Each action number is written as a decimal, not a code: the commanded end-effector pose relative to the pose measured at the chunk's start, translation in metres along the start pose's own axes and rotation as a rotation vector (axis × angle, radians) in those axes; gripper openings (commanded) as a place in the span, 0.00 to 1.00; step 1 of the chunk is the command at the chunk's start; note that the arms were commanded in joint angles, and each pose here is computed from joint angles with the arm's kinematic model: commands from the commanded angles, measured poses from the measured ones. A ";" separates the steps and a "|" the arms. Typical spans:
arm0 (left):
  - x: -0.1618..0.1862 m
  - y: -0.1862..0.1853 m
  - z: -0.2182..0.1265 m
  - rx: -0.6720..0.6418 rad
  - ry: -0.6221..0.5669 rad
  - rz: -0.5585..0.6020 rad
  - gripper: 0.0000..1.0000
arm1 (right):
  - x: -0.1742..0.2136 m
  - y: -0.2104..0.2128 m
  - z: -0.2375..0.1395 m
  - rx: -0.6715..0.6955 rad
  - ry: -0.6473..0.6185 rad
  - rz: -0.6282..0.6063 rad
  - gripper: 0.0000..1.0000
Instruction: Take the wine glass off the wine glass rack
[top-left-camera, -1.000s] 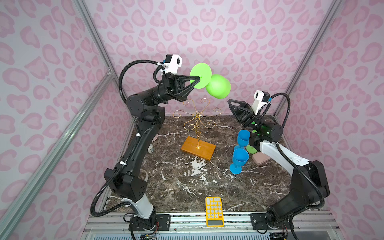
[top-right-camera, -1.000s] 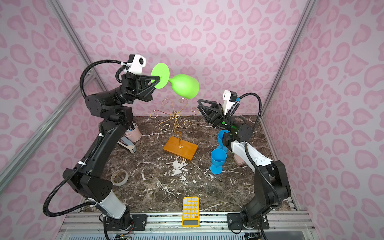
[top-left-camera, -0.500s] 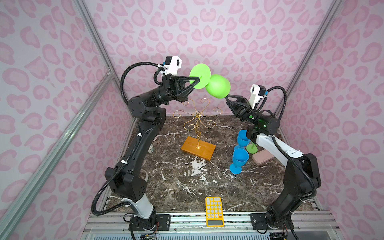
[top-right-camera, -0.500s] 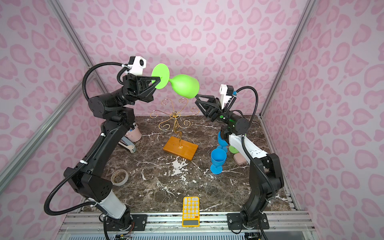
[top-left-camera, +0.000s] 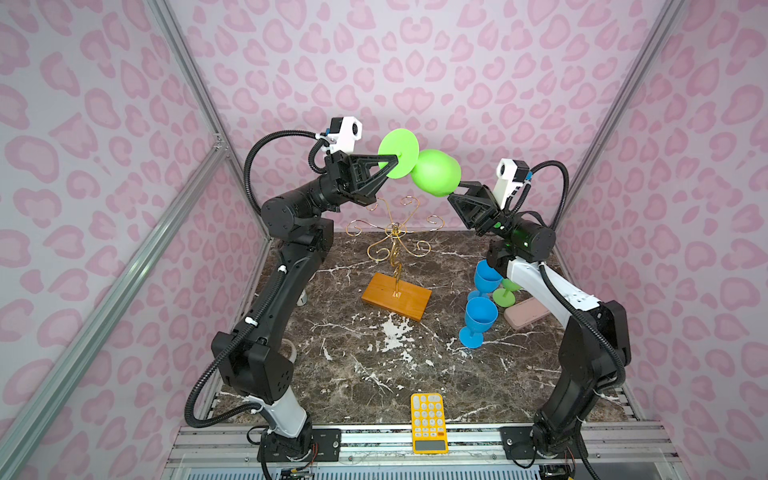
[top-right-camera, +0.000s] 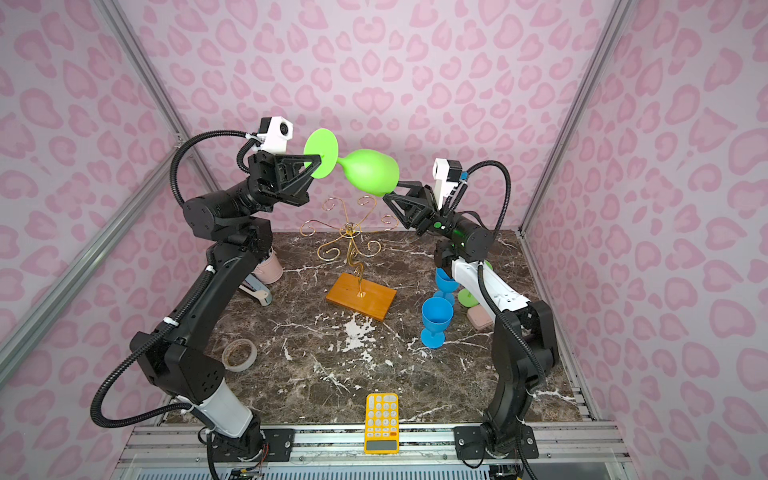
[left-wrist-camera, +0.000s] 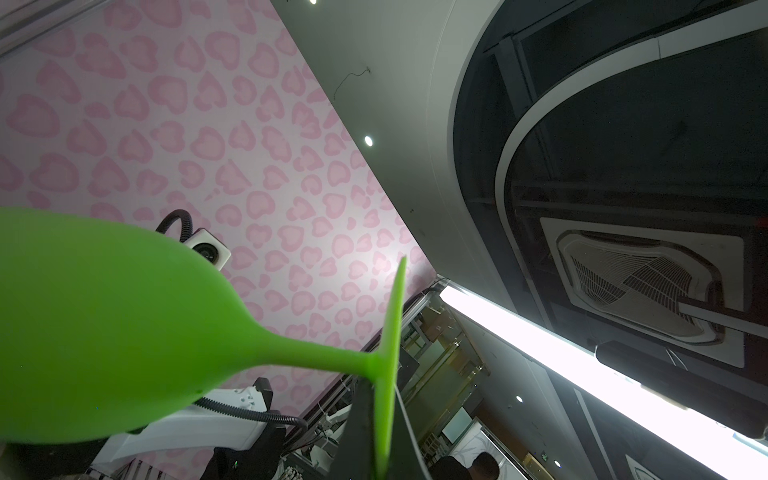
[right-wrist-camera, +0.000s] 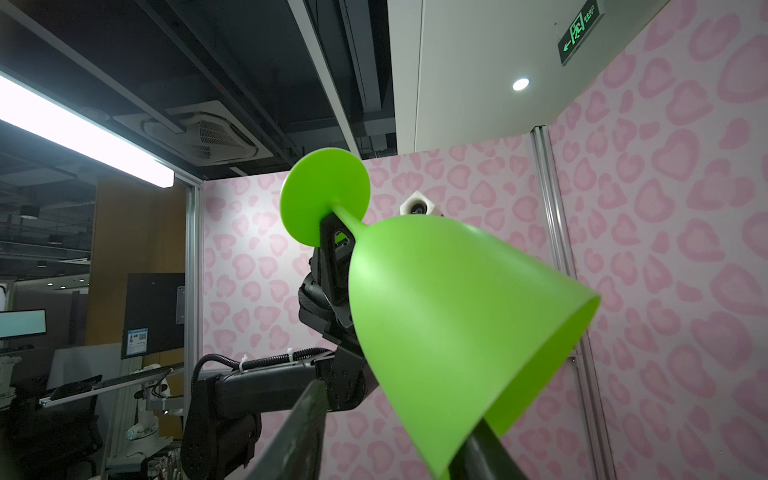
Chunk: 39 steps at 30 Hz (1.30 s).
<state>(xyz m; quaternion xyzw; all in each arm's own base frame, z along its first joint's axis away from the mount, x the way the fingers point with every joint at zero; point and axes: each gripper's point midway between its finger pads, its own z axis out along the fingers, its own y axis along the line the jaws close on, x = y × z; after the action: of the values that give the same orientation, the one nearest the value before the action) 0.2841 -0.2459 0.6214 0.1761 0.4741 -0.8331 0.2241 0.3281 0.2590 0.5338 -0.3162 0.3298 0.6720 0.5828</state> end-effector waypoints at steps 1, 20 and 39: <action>0.000 -0.006 -0.002 0.042 -0.008 -0.220 0.04 | 0.002 0.006 0.003 -0.034 0.008 -0.015 0.46; -0.004 0.004 -0.009 0.037 -0.040 -0.273 0.04 | 0.001 -0.006 0.002 -0.019 -0.017 -0.016 0.05; -0.002 -0.004 -0.019 -0.027 -0.042 -0.194 0.71 | -0.036 0.000 -0.010 0.055 -0.146 -0.054 0.00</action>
<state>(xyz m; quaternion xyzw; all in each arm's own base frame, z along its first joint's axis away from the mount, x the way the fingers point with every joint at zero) 0.2991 -0.2298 0.6111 0.1389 0.4789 -0.8335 0.2381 0.3364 0.2405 0.5456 -0.2746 0.3169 0.6702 0.6123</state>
